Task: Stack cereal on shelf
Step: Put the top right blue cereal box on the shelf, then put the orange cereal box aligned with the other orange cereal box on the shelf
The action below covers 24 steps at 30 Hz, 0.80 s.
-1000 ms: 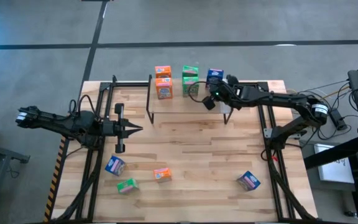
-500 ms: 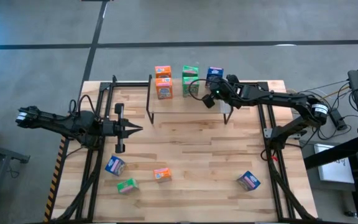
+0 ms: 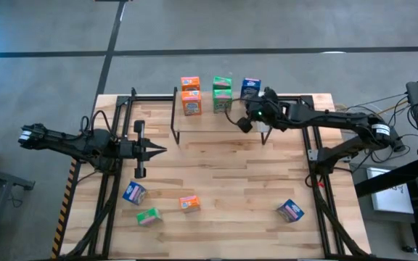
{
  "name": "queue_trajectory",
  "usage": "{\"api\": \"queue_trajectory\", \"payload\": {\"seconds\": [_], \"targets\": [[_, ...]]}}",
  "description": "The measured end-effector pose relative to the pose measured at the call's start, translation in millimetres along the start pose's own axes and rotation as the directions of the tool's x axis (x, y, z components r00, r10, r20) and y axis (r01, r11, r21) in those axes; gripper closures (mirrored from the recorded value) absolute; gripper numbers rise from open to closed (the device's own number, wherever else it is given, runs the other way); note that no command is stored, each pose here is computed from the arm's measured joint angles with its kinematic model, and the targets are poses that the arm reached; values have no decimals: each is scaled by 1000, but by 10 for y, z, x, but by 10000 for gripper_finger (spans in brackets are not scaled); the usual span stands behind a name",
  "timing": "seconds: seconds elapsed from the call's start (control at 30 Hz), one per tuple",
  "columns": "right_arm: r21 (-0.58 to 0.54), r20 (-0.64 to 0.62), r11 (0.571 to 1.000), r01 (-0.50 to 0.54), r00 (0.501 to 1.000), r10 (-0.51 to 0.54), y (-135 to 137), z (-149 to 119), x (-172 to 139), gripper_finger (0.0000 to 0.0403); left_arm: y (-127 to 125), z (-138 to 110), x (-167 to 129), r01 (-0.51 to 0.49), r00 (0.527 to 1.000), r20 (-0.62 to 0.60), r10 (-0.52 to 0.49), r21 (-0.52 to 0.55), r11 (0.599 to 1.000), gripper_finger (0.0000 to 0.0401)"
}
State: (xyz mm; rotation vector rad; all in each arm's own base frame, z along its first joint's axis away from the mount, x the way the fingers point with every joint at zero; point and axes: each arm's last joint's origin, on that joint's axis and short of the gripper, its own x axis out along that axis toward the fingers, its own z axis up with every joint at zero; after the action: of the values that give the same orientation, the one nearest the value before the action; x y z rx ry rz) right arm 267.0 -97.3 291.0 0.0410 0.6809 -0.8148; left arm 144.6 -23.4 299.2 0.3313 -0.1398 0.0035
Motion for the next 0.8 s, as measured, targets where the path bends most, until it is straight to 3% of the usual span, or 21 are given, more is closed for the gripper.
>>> {"api": "queue_trajectory", "payload": {"seconds": [0.23, 0.53, 0.67, 0.8], "targets": [[-74, 112, 991, -110, 987, 118, 140, -90, -196, 390, 1, 1, 0, 0, 1000, 0, 0, 0, 1000, 401], [-78, 299, 989, -126, 943, 144, 181, -338, -144, 390, 0, 2, 3, -1, 1000, 1, 1, -4, 1000, 401], [-92, 322, 988, -126, 935, 149, 205, -382, -89, 390, -5, 6, 37, -4, 1000, 10, 4, -6, 1000, 401], [-131, 384, 953, -274, 872, 304, 273, -346, -77, 390, -16, 14, 118, -17, 999, 43, 18, -14, 1000, 401]]}}
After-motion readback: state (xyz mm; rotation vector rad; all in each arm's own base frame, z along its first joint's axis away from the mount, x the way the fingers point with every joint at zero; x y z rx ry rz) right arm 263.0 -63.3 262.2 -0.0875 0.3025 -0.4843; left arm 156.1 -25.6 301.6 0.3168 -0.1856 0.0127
